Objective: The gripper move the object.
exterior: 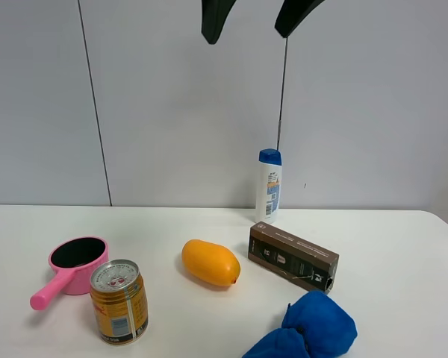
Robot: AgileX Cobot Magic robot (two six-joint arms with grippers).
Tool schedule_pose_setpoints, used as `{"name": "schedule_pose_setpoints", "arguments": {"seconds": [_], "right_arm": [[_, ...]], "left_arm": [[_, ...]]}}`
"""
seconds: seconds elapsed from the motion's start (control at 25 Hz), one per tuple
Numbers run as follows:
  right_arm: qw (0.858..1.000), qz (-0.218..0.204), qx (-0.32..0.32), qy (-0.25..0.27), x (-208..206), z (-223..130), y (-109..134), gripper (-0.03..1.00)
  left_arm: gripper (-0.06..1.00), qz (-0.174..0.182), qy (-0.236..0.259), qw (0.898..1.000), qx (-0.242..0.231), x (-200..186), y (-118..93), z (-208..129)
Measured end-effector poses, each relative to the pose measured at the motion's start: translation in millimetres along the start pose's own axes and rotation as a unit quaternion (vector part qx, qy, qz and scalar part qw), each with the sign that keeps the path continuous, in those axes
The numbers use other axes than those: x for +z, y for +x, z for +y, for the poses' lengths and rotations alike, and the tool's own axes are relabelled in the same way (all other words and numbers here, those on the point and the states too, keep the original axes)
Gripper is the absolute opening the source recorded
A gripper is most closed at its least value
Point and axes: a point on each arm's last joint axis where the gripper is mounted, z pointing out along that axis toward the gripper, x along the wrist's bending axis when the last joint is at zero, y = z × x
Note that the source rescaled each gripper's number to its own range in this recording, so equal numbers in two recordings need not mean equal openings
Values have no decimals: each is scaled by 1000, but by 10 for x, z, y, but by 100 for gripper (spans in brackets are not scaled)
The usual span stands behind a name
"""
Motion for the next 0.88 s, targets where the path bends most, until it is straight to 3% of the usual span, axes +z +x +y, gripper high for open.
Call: {"name": "schedule_pose_setpoints", "arguments": {"seconds": [0.44, 0.76, 0.88], "right_arm": [[992, -52, 70, 87, -150, -740, -407, 99], [973, -69, 173, 134, -439, -1554, -663, 99], [967, -82, 208, 124, -606, -1828, -715, 99]], "left_arm": [[100, 0, 0, 1000, 0, 0, 0, 0], [100, 0, 0, 1000, 0, 0, 0, 0], [100, 0, 0, 1000, 0, 0, 0, 0]]}}
